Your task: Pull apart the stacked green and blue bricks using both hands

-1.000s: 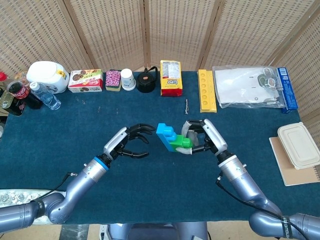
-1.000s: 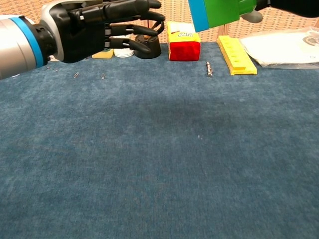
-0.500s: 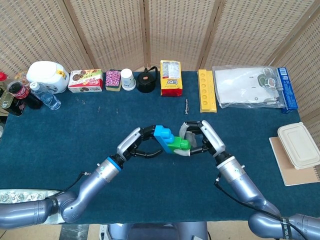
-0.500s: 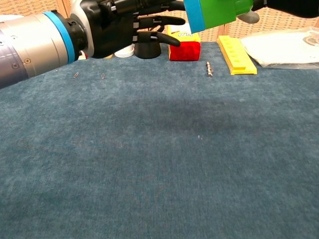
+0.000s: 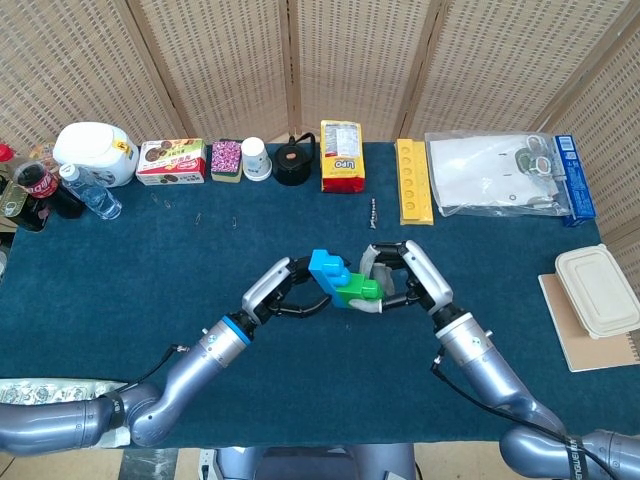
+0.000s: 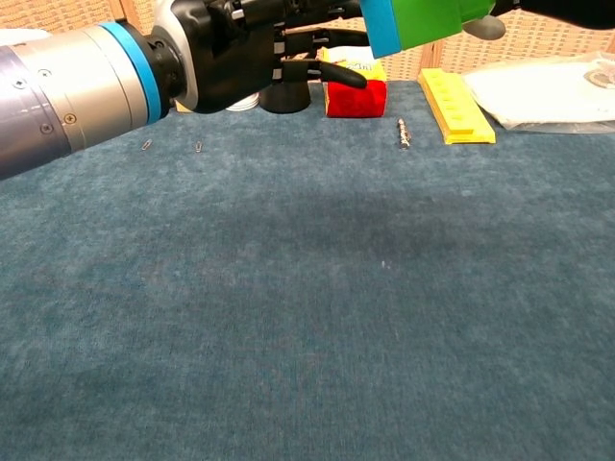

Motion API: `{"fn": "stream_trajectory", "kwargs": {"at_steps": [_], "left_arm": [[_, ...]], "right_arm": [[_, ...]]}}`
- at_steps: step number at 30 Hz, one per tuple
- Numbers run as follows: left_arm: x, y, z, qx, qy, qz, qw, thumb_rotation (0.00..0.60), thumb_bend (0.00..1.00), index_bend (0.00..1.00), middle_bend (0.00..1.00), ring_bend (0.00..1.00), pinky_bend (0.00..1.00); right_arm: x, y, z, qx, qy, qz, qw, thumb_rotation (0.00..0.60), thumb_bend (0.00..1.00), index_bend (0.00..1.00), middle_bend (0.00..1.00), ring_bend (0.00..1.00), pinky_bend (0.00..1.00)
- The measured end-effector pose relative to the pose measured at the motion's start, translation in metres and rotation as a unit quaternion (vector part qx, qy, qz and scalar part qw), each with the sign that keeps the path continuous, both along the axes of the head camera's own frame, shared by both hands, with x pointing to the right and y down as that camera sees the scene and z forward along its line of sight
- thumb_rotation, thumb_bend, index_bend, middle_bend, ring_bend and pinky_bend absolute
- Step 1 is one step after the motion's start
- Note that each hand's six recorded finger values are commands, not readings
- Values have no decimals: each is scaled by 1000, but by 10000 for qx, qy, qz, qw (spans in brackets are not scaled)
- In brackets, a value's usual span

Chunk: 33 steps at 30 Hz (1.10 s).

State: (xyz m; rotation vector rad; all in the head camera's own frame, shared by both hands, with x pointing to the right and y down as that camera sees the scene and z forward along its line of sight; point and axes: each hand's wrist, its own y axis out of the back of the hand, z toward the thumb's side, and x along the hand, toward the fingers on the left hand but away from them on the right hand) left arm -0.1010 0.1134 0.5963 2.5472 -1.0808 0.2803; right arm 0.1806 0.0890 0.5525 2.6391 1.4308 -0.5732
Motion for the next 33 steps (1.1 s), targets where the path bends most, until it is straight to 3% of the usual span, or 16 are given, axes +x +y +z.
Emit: {"fn": "stream_trajectory", "kwargs": {"at_steps": [25, 33], "left_arm": [[0, -7, -3, 58, 90, -164, 9998, 509, 447, 537, 287, 186, 366], [-21, -9, -2, 155, -47, -234, 9996, 512, 446, 536, 287, 186, 365]], "right_arm": [[3, -2, -3, -172, -185, 61, 9997, 600, 52, 679, 664, 752, 777], [15, -9, -2, -302, -200, 202, 9991, 600, 52, 679, 664, 752, 777]]}}
